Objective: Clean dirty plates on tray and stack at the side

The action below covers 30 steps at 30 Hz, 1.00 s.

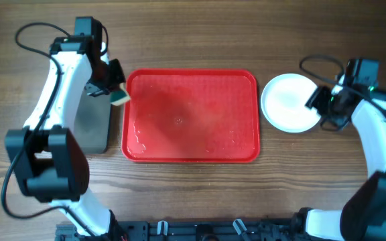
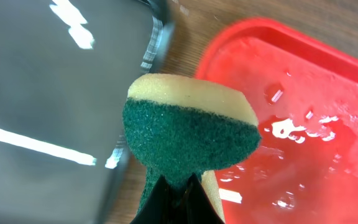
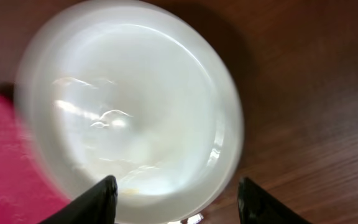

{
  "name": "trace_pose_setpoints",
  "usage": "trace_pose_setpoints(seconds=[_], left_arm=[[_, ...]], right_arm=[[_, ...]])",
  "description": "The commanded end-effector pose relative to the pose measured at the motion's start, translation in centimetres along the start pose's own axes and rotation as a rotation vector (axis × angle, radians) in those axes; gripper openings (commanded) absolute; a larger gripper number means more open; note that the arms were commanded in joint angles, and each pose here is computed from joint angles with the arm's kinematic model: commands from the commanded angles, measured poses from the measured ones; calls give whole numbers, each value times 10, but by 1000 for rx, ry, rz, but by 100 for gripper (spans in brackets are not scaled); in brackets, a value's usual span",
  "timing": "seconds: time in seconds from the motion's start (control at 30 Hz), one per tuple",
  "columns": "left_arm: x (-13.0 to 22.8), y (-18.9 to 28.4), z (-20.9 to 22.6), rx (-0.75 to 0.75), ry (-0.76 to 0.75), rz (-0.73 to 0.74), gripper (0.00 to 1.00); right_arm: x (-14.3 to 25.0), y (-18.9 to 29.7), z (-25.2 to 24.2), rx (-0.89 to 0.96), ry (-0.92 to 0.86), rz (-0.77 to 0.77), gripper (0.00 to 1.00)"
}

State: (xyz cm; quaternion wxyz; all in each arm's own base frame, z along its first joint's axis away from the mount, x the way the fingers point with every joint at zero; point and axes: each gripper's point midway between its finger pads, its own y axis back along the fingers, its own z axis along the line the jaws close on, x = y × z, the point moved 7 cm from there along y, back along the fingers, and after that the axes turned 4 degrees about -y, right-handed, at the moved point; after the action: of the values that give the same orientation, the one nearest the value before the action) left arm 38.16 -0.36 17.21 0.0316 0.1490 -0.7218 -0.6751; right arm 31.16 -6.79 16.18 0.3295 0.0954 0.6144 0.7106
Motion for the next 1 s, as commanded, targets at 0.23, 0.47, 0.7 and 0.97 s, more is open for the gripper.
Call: trace_pose_setpoints(seconds=[0.23, 0.47, 0.7, 0.97], left_arm=[[-2, 14, 73, -286, -108, -33, 4], [5, -28, 106, -301, -34, 16, 18], [5, -29, 106, -297, -1, 10, 100], [6, 66, 65, -246, -50, -238, 100]], right_arm=[[20, 46, 100, -247, 339, -50, 74], [30, 46, 114, -245, 392, -52, 74], [30, 46, 114, -248, 394, -57, 75], [17, 86, 127, -284, 425, -97, 74]])
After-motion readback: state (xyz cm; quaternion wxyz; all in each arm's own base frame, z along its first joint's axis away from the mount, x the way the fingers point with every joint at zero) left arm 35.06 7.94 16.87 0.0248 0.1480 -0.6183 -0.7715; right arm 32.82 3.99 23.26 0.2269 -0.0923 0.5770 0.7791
